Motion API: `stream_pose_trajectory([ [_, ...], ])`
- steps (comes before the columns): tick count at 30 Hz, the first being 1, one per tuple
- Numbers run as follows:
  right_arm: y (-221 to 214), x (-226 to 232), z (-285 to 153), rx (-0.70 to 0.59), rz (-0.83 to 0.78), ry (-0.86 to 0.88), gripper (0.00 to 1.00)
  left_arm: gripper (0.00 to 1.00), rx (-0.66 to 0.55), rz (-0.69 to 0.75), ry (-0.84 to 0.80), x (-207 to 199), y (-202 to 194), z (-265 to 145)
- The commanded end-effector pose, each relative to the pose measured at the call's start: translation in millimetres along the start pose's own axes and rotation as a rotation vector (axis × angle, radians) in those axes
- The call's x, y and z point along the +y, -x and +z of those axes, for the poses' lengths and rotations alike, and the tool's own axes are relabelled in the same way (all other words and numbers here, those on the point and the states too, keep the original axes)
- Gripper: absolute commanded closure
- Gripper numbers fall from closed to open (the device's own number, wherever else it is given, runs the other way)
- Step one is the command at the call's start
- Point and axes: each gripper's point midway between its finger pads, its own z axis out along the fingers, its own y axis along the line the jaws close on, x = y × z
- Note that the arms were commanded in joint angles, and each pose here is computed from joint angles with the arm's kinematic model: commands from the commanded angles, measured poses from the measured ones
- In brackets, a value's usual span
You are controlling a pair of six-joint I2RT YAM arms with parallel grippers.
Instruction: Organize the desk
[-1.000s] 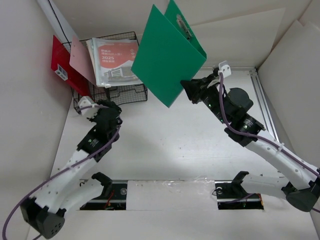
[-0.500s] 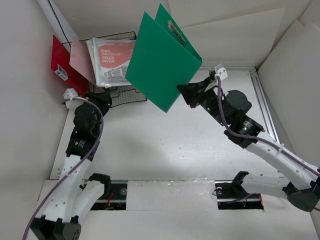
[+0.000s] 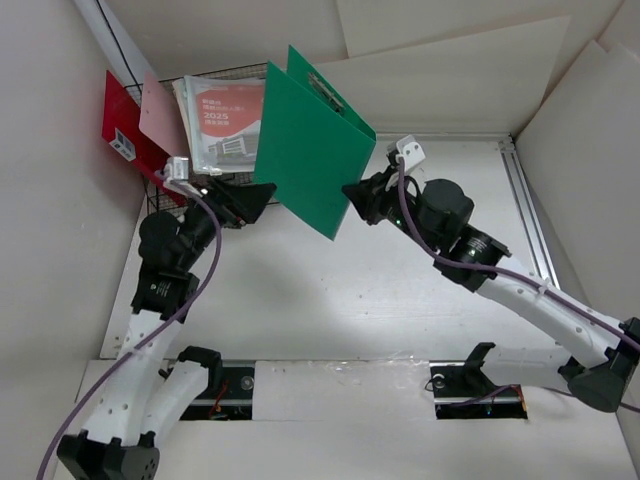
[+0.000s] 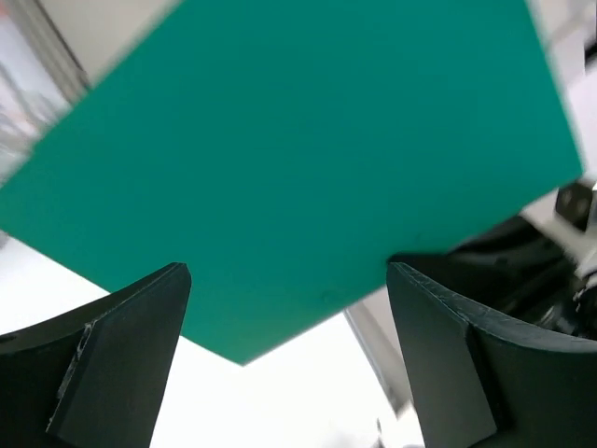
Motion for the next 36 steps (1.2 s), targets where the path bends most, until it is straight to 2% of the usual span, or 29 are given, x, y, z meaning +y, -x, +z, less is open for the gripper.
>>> stream_pose_trajectory([
  [1, 15.9, 5.8, -13.7, -0.043, 0.003, -0.007, 1.00, 0.16, 0.109, 0.027, -0.249, -43.8, -20.8, -1.7],
  [2, 4.0, 5.8, -11.8, -0.011, -0.001, -0.016, 1.00, 0.14, 0.116, 0.039, -0.275, -53.8, -20.5, -0.4],
  [9, -46.0, -13.2, 2.8, 0.124, -0.051, -0.209, 1.00, 0.14, 0.113, 0.005, -0.163, -34.2, -19.2, 11.2],
  [14, -71.2, -32.6, -1.7, 0.189, -0.116, -0.361, 1.00, 0.14, 0.119, 0.024, -0.143, -29.6, -18.8, 16.1],
  [22, -118.9, -34.5, -22.6, 0.304, -0.204, -0.457, 1.00, 0.10, 0.183, -0.014, -0.105, -19.5, -23.8, 43.9],
  [24, -130.9, -34.0, -29.8, 0.328, -0.219, -0.459, 1.00, 0.09, 0.213, -0.033, -0.059, -4.4, -33.4, 50.8],
  [31, -139.0, -17.2, -47.7, 0.326, -0.260, -0.448, 1.00, 0.07, 0.309, -0.056, 0.040, 29.4, -59.0, 65.0],
  [36, -163.1, -9.0, -61.5, 0.385, -0.347, -0.492, 1.00, 0.04, 0.316, -0.060, 0.014, 18.1, -67.2, 70.5],
])
